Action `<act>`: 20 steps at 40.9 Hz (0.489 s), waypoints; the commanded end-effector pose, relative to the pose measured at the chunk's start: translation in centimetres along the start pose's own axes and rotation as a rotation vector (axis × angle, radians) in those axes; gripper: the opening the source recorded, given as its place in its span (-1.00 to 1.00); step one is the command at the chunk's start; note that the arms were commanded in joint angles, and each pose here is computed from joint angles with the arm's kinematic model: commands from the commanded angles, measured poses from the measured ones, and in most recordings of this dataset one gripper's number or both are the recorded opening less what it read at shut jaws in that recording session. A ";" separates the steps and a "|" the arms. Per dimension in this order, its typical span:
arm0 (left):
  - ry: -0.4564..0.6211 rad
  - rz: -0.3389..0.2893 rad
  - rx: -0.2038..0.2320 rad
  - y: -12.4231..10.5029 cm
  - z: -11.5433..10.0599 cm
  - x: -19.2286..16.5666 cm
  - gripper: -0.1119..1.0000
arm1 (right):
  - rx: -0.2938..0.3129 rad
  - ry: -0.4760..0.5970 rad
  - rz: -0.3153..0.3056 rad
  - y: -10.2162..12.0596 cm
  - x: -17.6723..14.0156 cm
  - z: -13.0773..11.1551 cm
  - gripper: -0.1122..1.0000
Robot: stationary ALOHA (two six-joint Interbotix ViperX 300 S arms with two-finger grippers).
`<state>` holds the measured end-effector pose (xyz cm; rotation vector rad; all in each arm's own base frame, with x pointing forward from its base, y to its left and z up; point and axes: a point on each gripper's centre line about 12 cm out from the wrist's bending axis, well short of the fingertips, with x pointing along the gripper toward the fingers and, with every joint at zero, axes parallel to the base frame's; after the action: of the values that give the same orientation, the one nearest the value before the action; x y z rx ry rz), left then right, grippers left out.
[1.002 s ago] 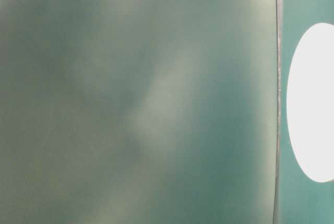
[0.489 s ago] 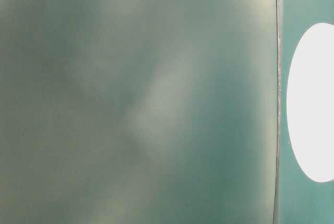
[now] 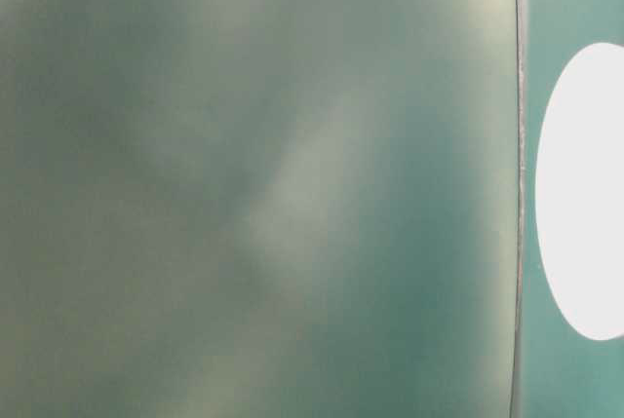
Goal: Grip the spoon and scoop the red block from the bowl with right arm.
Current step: 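Close the right gripper on the pink spoon handle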
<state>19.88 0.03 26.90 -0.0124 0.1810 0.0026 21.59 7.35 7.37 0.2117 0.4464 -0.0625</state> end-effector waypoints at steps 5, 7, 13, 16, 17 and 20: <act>-0.018 -0.002 0.002 0.0 0.8 0.1 -0.76 | -0.020 -0.023 0.017 0.5 0.1 -0.1 0.17; -0.018 -0.002 0.002 0.0 0.8 0.1 -0.76 | -0.027 -0.027 0.021 0.6 0.2 -0.2 0.17; -0.018 -0.002 0.002 0.0 0.8 0.1 -0.76 | -0.040 -0.041 0.025 0.8 0.3 -0.3 0.17; -0.020 -0.002 0.002 0.0 0.8 0.1 -0.76 | -0.045 -0.039 0.021 0.6 0.2 -0.4 0.17; -0.018 -0.002 0.002 0.0 0.8 0.1 -0.76 | -0.046 -0.039 0.022 0.6 0.2 -0.4 0.17; -0.018 -0.002 0.000 0.0 0.8 0.1 -0.76 | -0.049 -0.046 0.021 0.5 0.1 -0.4 0.17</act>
<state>19.89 0.03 26.97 -0.0124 0.1795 0.0026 21.49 7.83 6.74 0.1657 0.4238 -0.0421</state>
